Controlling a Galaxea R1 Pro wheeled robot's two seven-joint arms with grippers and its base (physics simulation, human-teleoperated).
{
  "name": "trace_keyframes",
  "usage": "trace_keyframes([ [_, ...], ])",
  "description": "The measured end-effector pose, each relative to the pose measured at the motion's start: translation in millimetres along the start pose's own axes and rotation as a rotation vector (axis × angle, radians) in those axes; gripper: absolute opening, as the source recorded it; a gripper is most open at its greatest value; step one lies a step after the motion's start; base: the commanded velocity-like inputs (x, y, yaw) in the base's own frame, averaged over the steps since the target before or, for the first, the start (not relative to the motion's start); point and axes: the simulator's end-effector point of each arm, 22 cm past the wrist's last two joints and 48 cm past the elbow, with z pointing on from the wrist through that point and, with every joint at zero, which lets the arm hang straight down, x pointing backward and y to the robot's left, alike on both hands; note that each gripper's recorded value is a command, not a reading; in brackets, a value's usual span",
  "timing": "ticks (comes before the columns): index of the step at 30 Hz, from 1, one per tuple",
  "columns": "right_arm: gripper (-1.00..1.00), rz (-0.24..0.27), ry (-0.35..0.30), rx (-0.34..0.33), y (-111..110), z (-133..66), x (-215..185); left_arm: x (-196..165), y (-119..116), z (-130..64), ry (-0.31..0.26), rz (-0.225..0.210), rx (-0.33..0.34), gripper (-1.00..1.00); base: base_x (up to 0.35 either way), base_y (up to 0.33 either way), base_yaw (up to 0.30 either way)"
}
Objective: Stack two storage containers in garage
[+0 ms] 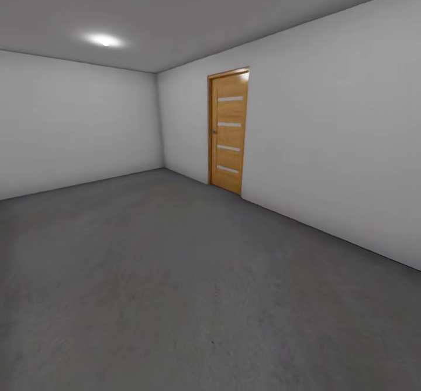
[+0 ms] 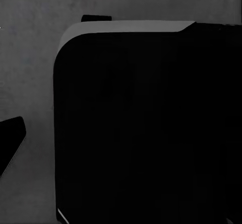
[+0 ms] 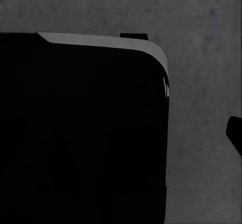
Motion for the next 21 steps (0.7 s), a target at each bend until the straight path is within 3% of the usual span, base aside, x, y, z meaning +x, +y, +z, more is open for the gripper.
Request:
trace_keyframes([
  [21,1.00,0.001,0.002,-0.001,-0.8,0.0,0.4,-0.6,0.0,0.0,-0.002,0.000,0.000,1.00,0.322,0.000,0.000],
])
